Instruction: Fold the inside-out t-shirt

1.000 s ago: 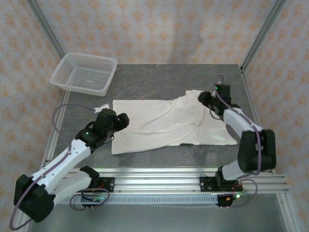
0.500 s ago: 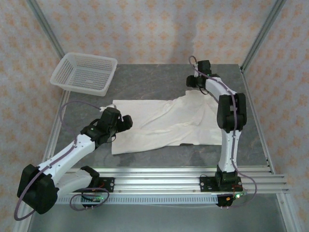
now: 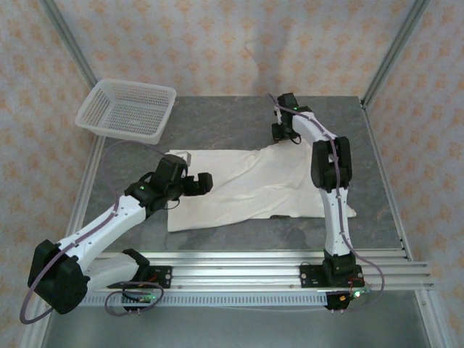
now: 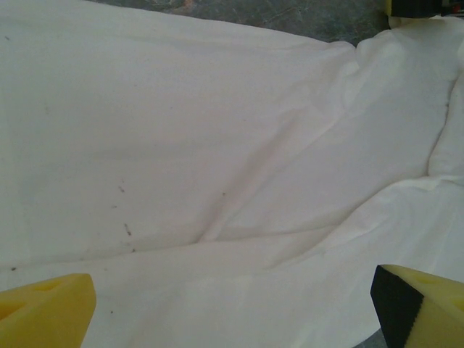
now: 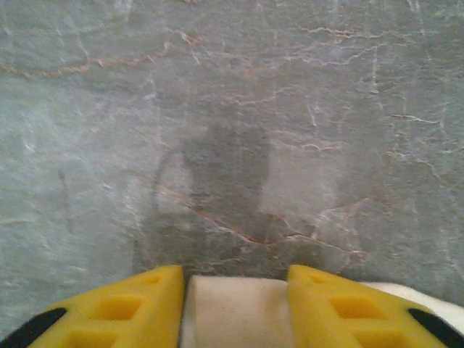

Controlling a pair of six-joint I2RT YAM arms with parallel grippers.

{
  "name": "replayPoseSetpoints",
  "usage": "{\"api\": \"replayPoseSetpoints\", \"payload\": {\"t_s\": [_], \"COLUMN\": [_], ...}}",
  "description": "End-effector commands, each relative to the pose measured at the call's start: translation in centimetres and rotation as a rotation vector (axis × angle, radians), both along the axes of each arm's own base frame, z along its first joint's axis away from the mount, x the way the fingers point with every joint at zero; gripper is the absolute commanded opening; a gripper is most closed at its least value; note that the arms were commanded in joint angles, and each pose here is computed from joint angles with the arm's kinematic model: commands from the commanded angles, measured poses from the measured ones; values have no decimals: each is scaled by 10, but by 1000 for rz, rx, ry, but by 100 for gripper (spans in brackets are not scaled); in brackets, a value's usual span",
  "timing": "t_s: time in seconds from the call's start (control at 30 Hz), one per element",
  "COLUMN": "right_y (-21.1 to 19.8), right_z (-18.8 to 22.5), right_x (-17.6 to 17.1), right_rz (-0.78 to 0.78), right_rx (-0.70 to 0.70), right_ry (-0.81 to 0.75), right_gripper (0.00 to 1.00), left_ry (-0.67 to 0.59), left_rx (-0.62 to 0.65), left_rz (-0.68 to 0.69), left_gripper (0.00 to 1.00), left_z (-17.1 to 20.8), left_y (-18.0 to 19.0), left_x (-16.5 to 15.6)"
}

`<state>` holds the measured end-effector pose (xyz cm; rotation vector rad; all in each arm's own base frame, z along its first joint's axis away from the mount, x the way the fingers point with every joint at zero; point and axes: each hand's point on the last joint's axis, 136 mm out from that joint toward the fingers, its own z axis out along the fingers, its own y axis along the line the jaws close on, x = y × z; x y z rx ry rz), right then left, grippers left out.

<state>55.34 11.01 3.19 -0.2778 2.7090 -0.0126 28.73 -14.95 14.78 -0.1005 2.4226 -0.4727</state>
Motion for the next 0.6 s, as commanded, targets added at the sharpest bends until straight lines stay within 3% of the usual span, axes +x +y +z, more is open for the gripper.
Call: {"api": "replayPoseSetpoints", "payload": {"t_s": [0.0, 0.1, 0.27, 0.4, 0.57], "right_y": [-16, -17, -12, -34, -47], "right_z": [-3, -1, 31, 76, 89], "right_x": [-4, -2, 20, 61, 96], "right_rz": [-40, -50, -107, -324, -441], "right_rx": [-70, -76, 9, 243, 277], "right_ry": [34, 22, -85, -226, -327], "right_gripper": [24, 1, 0, 0, 0], "left_ry": [5, 10, 23, 39, 58], "left_rx": [11, 16, 33, 42, 56], "left_rz": [-10, -5, 4, 2, 10], "left_gripper": [99, 99, 99, 99, 99], "left_z": [-3, -5, -9, -13, -18], "left_y": [0, 1, 2, 0, 0], "left_x": [-1, -1, 0, 4, 7]}}
